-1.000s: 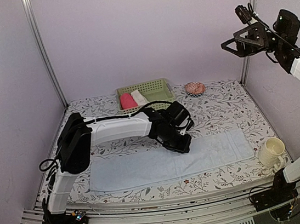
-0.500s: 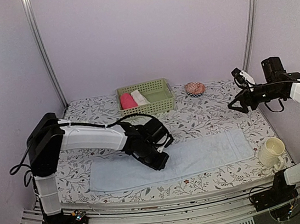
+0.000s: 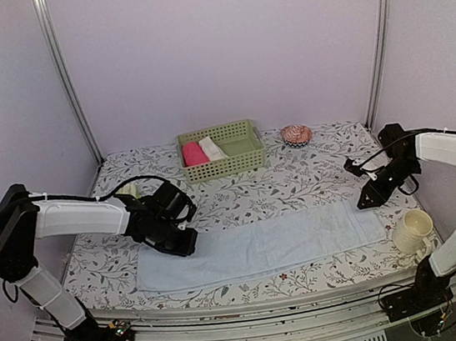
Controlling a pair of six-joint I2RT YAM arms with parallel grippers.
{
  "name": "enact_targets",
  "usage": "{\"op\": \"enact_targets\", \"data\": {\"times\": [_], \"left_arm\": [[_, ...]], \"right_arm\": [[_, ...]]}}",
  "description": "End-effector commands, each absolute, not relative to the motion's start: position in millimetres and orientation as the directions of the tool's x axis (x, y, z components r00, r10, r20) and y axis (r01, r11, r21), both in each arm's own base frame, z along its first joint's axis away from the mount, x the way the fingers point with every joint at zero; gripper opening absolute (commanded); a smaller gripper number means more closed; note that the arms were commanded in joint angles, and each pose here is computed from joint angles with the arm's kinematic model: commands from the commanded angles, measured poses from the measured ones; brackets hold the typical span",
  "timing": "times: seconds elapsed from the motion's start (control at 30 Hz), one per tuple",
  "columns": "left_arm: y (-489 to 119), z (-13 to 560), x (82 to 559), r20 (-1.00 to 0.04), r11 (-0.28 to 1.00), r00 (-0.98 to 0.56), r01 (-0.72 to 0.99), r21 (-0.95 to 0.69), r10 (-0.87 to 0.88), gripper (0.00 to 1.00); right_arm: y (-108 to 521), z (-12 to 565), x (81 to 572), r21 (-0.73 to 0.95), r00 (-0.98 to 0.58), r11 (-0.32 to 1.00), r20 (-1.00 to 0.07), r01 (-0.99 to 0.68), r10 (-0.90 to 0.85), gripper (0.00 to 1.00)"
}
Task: Roll the towels
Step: Smooth out the towel at the center of the board.
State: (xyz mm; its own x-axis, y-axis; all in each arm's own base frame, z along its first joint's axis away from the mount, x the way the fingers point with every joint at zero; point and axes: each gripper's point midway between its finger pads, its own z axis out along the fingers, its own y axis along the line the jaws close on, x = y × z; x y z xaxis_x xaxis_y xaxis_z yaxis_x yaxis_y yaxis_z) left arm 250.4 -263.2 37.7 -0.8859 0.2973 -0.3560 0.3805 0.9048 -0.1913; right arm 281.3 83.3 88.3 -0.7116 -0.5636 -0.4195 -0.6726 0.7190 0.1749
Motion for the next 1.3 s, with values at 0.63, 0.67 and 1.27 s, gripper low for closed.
{"op": "enact_targets", "data": {"times": [0.63, 0.67, 1.27], "left_arm": [[-229.7, 3.1, 297.7, -0.365, 0.981, -0.928, 0.131, -0.146, 0.069, 0.0], [-232.6, 6.3, 300.0, -0.367, 0.979, -0.927, 0.133, -0.152, 0.069, 0.0], [-200.2, 48.4, 297.5, -0.432, 0.991, -0.898, 0.118, -0.067, 0.078, 0.0]], "right_arm": [[74.6, 47.3, 459.6, 0.091, -0.79, 0.839, -0.406, -0.536, -0.461, 0.21], [74.4, 54.4, 463.5, 0.085, -0.782, 0.839, -0.422, -0.537, -0.458, 0.23], [119.5, 173.6, 380.9, 0.306, -0.616, 0.615, -0.688, -0.726, -0.385, 0.99]]}}
